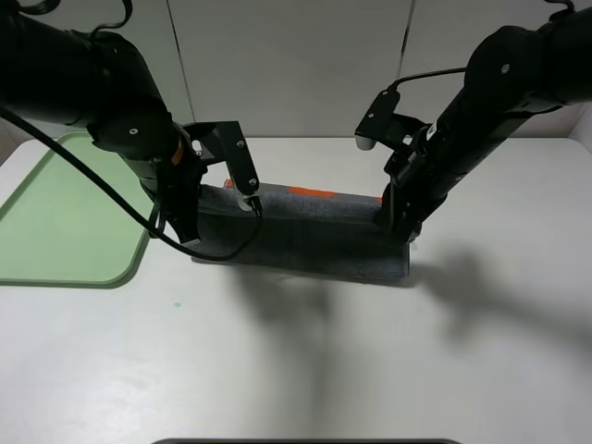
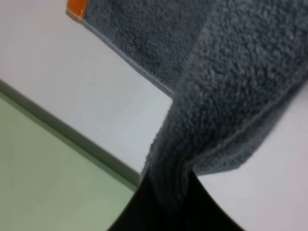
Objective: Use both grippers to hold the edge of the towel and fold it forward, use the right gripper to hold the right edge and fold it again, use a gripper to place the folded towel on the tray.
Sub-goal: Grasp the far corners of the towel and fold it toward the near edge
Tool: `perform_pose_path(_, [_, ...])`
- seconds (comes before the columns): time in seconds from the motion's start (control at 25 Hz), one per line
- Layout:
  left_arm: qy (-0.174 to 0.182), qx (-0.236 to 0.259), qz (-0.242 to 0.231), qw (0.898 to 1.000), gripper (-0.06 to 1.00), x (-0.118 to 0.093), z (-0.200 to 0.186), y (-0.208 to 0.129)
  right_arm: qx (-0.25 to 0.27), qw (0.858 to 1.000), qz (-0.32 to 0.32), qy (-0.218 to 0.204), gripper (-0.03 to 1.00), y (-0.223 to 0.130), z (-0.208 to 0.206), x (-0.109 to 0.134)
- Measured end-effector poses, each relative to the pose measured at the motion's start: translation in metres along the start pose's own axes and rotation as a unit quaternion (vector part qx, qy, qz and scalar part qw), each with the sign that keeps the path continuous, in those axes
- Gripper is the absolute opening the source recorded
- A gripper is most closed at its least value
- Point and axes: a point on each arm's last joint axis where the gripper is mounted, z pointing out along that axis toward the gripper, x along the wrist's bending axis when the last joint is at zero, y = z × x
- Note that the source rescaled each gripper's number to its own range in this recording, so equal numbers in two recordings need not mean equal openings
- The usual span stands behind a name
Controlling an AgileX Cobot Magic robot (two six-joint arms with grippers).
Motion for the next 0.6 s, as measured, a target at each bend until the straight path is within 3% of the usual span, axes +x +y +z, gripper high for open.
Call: perform_pose_path(0.6, [0.012, -0.033, -0.022, 0.999, 0.00, 0.027, 0.035, 0.007, 0.001, 0.999, 0.015, -0.028, 0.00, 0.002, 0.041, -0.034])
